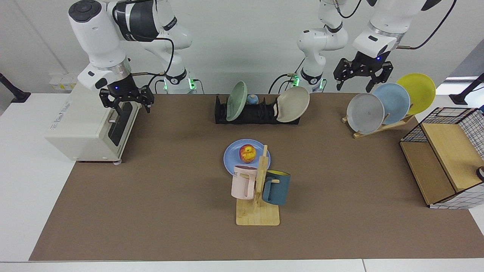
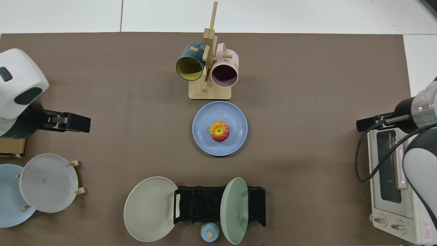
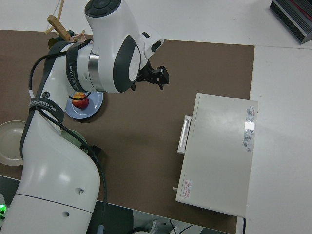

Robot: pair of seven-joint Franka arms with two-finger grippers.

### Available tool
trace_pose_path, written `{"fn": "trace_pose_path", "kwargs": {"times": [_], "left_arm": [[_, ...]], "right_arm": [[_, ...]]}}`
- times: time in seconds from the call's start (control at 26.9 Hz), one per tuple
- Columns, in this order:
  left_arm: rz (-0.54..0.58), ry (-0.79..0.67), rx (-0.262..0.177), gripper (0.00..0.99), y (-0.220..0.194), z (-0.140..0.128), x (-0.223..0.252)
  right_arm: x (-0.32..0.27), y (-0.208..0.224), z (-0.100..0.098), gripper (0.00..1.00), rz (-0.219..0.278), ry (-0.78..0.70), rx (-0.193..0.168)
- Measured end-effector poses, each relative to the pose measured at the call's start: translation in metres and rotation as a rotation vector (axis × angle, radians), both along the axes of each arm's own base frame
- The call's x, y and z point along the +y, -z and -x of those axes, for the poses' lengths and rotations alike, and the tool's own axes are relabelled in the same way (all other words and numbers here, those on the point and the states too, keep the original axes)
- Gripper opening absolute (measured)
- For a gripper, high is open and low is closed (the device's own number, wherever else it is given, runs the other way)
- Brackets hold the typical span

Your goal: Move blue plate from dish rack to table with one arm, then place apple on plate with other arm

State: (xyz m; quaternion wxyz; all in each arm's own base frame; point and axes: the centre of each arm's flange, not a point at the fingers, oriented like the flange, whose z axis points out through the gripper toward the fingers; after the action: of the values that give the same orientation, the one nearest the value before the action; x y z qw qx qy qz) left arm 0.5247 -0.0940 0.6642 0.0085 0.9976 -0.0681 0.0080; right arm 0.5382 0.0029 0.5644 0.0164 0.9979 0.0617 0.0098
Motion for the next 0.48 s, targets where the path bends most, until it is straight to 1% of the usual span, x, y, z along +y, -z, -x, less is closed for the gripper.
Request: {"fn": "trace_pose_path", "kwargs": {"times": [0.48], "left_arm": [[0.000, 0.000, 0.000, 0.991, -0.0001, 0.0001, 0.0000]], "right_arm": [[-0.0041, 0.0003, 0.0002, 1.00, -0.002, 0.008, 0.002]]}}
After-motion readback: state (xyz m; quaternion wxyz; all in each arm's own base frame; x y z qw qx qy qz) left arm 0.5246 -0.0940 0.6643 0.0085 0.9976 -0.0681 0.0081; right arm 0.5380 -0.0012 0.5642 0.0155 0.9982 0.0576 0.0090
